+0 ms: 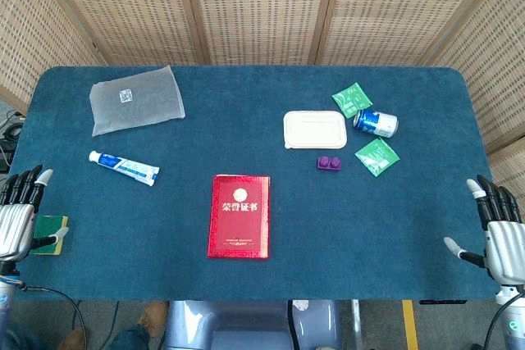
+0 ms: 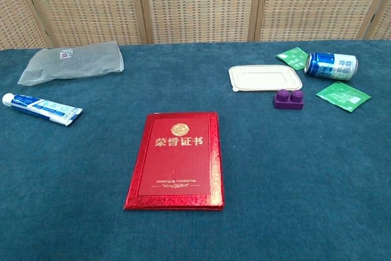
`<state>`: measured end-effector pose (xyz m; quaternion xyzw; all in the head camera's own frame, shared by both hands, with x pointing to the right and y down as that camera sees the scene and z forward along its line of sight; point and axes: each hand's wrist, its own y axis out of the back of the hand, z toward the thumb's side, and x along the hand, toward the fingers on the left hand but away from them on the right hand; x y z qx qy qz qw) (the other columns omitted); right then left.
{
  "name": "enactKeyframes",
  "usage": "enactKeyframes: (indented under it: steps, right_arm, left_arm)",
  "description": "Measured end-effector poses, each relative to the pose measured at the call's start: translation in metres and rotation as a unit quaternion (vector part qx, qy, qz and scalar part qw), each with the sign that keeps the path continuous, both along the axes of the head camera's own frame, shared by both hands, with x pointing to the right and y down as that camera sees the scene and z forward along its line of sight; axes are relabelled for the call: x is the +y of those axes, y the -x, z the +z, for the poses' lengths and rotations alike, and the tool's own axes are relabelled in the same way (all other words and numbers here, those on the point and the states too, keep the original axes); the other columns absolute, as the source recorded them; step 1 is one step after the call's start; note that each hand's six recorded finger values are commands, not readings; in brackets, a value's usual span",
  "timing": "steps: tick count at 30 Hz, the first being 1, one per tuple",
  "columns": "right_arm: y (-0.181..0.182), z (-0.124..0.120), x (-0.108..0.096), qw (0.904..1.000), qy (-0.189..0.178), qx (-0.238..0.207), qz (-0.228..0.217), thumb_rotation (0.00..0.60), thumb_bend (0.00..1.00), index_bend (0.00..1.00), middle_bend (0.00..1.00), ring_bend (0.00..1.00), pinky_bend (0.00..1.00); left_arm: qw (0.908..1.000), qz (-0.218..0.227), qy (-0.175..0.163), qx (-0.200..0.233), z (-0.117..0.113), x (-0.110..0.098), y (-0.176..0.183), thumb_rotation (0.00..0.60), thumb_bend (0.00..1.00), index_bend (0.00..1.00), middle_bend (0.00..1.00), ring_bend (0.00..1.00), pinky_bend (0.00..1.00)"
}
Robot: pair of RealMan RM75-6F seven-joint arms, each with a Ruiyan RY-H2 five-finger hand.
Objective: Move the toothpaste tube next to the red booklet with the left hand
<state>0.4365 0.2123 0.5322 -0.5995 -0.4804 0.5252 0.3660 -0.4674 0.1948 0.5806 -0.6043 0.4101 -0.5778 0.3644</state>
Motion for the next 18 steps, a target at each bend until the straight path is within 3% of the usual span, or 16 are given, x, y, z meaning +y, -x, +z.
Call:
enactKeyframes:
  steps: [9,15,18]
  right_arm:
    - [-0.001,0.003,0.001,1.0,0.007,0.006,0.0,0.6,0.0,0.0,0.0,0.0,0.0]
    - [0.0,0.009,0.002,0.9997,0.019,0.014,-0.001,0.6,0.0,0.0,0.0,0.0,0.0]
    - [-0.002,0.013,0.0,0.9996,0.023,0.019,0.004,0.6,0.0,0.0,0.0,0.0,0.0]
  left_arm:
    - [0.9999,0.001,0.01,-0.008,0.007,-0.004,0.003,0.6,0.01,0.0,0.0,0.0,0.0]
    - [0.9991,0.029,0.014,-0.026,0.023,-0.03,0.004,0.6,0.03,0.0,0.0,0.0,0.0]
    - [0.9974,0.051,0.03,-0.043,0.041,-0.05,0.004,0.6,0.05,0.01,0.05,0.01,0.04]
